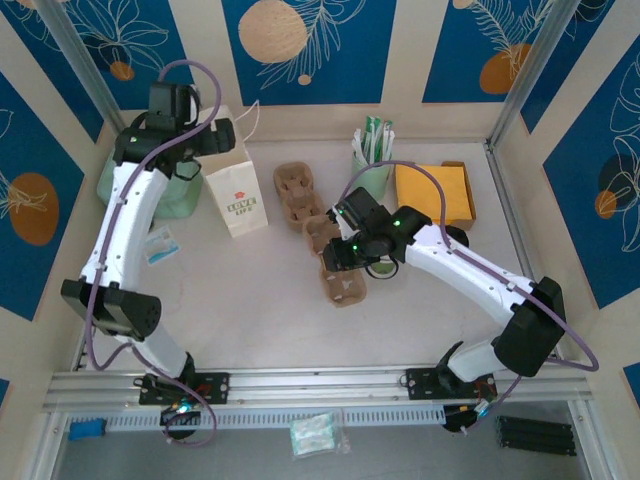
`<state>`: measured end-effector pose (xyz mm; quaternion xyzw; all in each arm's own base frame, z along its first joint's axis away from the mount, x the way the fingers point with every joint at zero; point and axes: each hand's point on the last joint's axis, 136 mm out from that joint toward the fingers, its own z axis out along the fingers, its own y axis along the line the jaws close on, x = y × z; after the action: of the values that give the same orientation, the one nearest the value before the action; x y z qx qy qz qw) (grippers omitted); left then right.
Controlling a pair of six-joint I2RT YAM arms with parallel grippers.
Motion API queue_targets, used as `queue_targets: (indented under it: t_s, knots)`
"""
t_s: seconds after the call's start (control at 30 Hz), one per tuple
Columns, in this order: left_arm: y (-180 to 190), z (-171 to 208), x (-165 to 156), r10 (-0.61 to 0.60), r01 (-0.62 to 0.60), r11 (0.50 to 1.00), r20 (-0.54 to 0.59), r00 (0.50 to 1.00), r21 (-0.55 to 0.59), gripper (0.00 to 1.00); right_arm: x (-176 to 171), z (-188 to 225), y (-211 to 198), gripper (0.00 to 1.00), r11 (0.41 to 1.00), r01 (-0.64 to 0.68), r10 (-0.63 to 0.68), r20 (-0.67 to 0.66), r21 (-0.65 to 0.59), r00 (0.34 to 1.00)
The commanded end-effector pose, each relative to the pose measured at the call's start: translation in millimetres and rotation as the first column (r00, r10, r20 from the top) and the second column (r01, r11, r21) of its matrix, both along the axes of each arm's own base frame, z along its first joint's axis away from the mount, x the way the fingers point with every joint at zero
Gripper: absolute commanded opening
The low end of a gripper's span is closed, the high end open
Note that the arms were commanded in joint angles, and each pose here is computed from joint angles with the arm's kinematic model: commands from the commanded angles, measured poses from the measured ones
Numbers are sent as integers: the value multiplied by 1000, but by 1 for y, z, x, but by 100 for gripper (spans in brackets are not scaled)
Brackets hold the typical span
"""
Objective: Pack the takeout coffee
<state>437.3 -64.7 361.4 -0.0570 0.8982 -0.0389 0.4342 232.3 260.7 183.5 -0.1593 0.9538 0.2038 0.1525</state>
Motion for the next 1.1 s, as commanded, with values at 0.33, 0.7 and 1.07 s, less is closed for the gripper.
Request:
queue_targets:
  t_s: [0.33, 0.7, 1.07]
  knots:
    - [-46, -34, -15, -320, 309, 947, -157, 934, -89, 99, -2, 2, 11, 36, 999, -35, 36, -23, 33, 999]
    - [-65, -66, 2, -388, 380, 921, -246, 888, -82, 99, -4, 1, 11, 36, 999, -25, 26, -31, 24, 999]
    - [-84, -90, -12, -468, 458, 882, -336, 817, -113, 99, 6, 17, -7, 36, 1000, 12, -12, 7, 28, 1000]
